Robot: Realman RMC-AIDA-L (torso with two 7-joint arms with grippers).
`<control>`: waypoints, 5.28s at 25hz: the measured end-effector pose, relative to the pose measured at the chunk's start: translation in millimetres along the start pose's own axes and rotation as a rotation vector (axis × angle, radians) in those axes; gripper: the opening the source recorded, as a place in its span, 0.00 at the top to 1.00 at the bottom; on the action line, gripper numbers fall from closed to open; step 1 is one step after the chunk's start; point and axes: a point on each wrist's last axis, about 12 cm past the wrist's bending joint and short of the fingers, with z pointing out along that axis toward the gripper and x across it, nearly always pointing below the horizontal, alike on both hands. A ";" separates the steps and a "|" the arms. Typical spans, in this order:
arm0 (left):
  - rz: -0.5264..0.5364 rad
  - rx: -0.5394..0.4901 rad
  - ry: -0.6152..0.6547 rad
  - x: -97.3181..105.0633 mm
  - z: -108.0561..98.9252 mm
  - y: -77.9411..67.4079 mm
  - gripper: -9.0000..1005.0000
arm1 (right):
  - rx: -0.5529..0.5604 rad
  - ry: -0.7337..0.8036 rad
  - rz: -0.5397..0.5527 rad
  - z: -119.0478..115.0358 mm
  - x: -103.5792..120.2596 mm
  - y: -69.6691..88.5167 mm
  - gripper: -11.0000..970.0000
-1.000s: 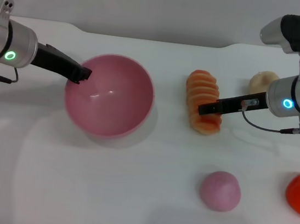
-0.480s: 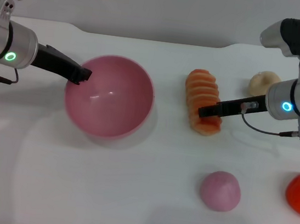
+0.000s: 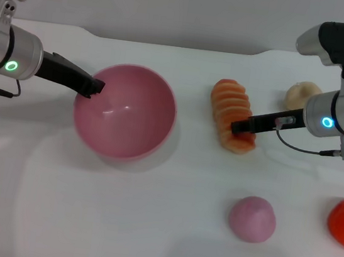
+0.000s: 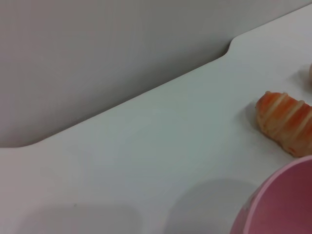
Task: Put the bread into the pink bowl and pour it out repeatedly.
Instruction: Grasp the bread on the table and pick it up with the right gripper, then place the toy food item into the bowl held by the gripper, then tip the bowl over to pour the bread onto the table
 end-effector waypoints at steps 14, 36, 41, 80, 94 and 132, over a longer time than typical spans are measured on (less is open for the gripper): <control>0.006 0.006 -0.004 -1.6 0.6 -2.0 0.95 | 0.002 -0.001 -0.024 0.0 0.3 -0.2 0.53; 0.000 0.005 -0.003 1.2 1.4 -1.3 0.95 | -0.048 -0.114 0.010 -9.3 4.1 -3.4 0.73; -0.001 0.002 -0.004 1.3 1.5 -0.9 0.95 | -0.017 -0.201 0.007 -19.9 2.2 -9.4 0.75; -0.034 -0.021 -0.015 3.7 4.2 5.9 0.95 | -0.216 -0.415 -0.542 -34.9 -16.9 152.2 0.86; -0.036 -0.016 -0.009 4.4 4.4 5.6 0.95 | -0.215 -0.389 -0.559 -31.5 -13.7 150.0 0.75; 0.123 0.059 -0.073 -22.7 32.7 -43.8 0.95 | -0.170 -1.201 -0.426 -84.8 9.9 44.8 0.33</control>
